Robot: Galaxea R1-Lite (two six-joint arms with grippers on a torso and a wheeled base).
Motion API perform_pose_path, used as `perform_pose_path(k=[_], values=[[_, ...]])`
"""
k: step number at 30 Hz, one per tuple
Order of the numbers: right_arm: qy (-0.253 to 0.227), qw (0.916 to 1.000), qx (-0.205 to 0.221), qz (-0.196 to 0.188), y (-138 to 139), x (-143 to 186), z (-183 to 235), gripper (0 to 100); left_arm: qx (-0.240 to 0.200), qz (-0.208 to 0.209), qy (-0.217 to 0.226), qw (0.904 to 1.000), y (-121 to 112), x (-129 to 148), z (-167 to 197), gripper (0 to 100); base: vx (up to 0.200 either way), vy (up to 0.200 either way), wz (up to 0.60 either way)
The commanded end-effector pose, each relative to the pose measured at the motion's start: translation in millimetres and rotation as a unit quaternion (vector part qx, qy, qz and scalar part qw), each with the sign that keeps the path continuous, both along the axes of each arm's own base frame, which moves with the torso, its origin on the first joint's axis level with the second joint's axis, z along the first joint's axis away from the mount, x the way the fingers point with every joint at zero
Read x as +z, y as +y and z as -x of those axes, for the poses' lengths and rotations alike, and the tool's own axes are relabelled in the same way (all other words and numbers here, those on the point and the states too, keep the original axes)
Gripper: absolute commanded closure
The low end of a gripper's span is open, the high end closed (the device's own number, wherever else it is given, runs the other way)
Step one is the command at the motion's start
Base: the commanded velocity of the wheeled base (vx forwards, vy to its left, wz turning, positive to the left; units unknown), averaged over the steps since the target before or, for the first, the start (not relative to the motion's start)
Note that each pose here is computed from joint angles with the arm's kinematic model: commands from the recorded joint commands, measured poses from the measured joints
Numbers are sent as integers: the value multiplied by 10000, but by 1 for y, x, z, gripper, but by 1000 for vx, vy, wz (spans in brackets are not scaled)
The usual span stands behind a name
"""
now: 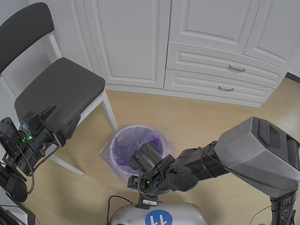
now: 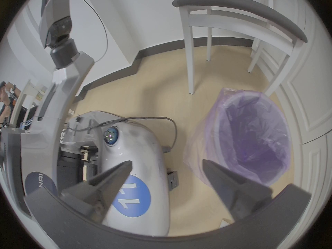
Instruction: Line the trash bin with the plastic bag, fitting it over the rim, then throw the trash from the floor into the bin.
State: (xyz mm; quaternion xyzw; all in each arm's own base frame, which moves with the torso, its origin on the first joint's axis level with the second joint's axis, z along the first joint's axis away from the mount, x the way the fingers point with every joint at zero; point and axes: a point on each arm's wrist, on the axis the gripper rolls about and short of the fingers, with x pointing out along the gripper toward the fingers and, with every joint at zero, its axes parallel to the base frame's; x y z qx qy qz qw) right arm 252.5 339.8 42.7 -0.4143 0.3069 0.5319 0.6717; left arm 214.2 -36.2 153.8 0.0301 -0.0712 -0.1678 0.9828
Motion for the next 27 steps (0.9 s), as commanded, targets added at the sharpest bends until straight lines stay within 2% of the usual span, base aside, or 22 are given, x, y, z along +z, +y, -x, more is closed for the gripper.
perform_pose_path(k=[1,11,23,24,27], values=[[-43,9999,-87,113,5,-15,-8,0,-2,7,-1,10000,0,0,0,0,0,0,0],[-168,9993,-269,220,18,-42,-29,0,14,3,29,10000,0,-1,-1,0,0,0,0],[-361,9986,-367,138,23,-49,-39,0,6,2,29,10000,0,-1,-1,0,0,0,0],[-399,9982,-414,168,22,-50,-40,100,-2,0,37,10000,0,-2,-1,0,0,0,0],[-461,9977,-465,198,23,-49,-40,100,-2,-1,44,10000,0,-2,0,0,0,0,0]])
